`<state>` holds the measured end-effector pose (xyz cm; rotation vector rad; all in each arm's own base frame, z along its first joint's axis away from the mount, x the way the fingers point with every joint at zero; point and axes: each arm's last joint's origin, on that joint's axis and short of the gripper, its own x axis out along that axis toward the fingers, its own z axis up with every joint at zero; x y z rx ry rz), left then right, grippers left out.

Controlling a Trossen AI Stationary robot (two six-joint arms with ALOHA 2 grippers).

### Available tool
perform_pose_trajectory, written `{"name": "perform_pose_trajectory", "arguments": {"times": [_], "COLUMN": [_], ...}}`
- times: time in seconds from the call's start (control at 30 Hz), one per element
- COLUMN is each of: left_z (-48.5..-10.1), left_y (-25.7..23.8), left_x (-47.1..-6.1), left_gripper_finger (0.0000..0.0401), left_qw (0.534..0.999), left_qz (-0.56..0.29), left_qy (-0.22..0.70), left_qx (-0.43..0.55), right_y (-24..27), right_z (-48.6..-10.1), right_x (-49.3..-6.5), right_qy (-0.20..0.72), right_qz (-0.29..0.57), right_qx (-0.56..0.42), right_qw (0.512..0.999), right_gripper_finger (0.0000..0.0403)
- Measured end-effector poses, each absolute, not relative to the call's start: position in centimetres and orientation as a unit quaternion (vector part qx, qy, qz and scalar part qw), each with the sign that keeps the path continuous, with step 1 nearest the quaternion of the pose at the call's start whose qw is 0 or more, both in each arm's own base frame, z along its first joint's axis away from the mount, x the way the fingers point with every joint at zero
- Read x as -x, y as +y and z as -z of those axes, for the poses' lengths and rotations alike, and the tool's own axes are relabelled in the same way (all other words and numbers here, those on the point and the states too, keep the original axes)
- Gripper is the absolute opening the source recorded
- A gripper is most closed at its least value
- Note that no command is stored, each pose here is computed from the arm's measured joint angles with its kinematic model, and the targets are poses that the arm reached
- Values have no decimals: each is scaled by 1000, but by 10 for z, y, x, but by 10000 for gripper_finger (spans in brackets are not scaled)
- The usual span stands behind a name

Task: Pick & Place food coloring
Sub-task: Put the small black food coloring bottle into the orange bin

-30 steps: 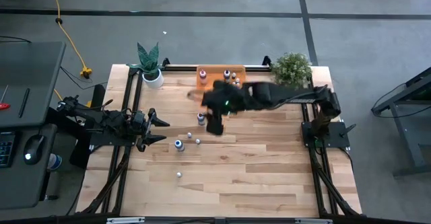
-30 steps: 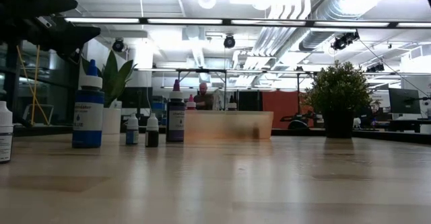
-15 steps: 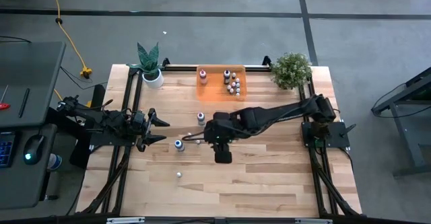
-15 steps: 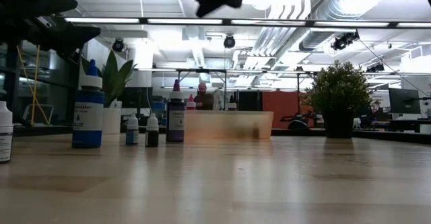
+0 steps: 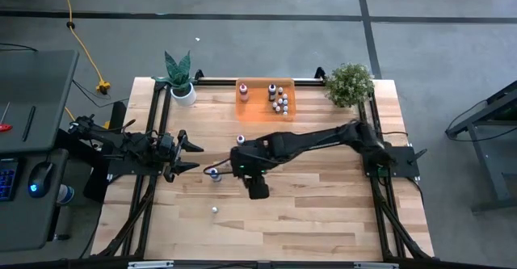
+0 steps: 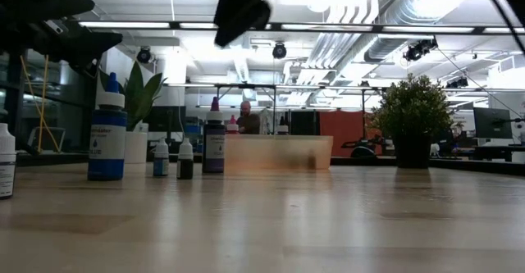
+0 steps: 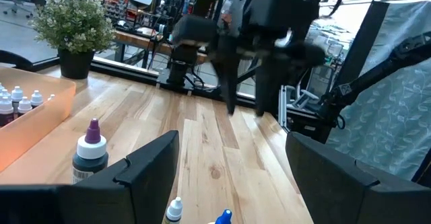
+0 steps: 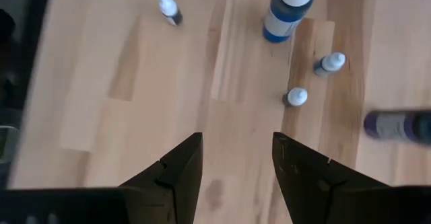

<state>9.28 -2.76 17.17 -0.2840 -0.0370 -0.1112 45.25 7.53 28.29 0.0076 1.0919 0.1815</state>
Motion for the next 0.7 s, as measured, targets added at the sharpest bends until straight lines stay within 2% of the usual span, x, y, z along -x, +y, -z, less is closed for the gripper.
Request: {"name": "perform_pose_trajectory", "arguments": {"times": [0.37,0.7], "left_z": [-172,-172], "left_y": [-28,-28], "left_x": [-93,-93], "left_gripper_finger": [271,271], "left_qw": [988,988], "left_qz": [55,55], "left_qy": [-18,-18], "left_qx": [141,141], "right_y": [59,47], "right_z": [-229,-214], "right_x": [-496,-500], "right_qy": [559,561], "right_qz": [-94,-70], "right_qx": [72,90], "right_qw": [821,820], "right_gripper_finger": [168,168]}}
